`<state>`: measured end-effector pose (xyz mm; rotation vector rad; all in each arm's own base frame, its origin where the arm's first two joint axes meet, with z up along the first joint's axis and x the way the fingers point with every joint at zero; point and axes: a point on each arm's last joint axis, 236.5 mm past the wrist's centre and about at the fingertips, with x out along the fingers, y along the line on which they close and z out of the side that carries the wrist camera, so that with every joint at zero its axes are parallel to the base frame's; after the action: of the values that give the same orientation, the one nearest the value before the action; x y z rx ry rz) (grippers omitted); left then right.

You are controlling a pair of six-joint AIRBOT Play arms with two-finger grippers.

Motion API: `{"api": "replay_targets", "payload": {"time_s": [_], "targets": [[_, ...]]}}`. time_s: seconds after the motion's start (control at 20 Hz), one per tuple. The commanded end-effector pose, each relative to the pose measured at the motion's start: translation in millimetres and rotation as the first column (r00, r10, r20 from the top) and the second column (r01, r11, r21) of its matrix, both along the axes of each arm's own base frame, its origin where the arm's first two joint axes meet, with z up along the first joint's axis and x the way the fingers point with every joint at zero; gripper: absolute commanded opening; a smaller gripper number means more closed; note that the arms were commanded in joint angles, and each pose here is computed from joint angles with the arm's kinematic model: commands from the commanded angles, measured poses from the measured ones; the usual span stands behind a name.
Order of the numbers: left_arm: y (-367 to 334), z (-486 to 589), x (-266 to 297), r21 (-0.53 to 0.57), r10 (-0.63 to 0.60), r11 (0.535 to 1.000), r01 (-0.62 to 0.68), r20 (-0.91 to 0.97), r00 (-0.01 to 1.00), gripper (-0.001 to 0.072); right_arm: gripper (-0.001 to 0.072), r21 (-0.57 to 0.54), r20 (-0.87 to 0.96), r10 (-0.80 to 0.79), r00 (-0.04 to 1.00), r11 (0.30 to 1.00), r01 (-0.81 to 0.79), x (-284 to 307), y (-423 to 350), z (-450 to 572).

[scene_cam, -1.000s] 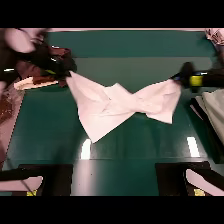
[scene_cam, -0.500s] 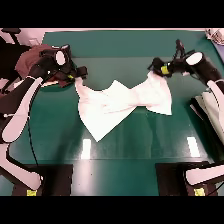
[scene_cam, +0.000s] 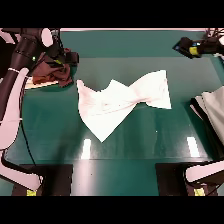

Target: Fold the shirts.

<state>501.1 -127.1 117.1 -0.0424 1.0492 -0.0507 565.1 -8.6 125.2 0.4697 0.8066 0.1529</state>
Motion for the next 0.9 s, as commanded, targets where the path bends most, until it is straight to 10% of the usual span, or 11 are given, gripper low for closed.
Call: {"api": "replay_targets", "payload": {"time_s": [0.0, 0.3, 0.85], "targets": [[-33, 13, -59, -0.040, -0.216, 0.976, 0.212, -0.115, 0.970, 0.0706, 0.0483, 0.010, -0.258, 0.079, 0.963, 0.997, -0.079, -60, -17, -31], [-93, -58, -170, -0.187, -0.422, 0.906, 0.381, -0.307, 0.853, 0.0705, 0.0483, 0.012, -0.324, 0.146, 0.935, 0.989, -0.150, -124, 0, -55], [-99, -160, -286, -0.451, -0.277, 0.891, 0.059, -0.435, 0.857, 0.0717, 0.0483, -0.027, -0.249, 0.115, 0.962, 0.992, -0.126, -215, 31, -59]]}}
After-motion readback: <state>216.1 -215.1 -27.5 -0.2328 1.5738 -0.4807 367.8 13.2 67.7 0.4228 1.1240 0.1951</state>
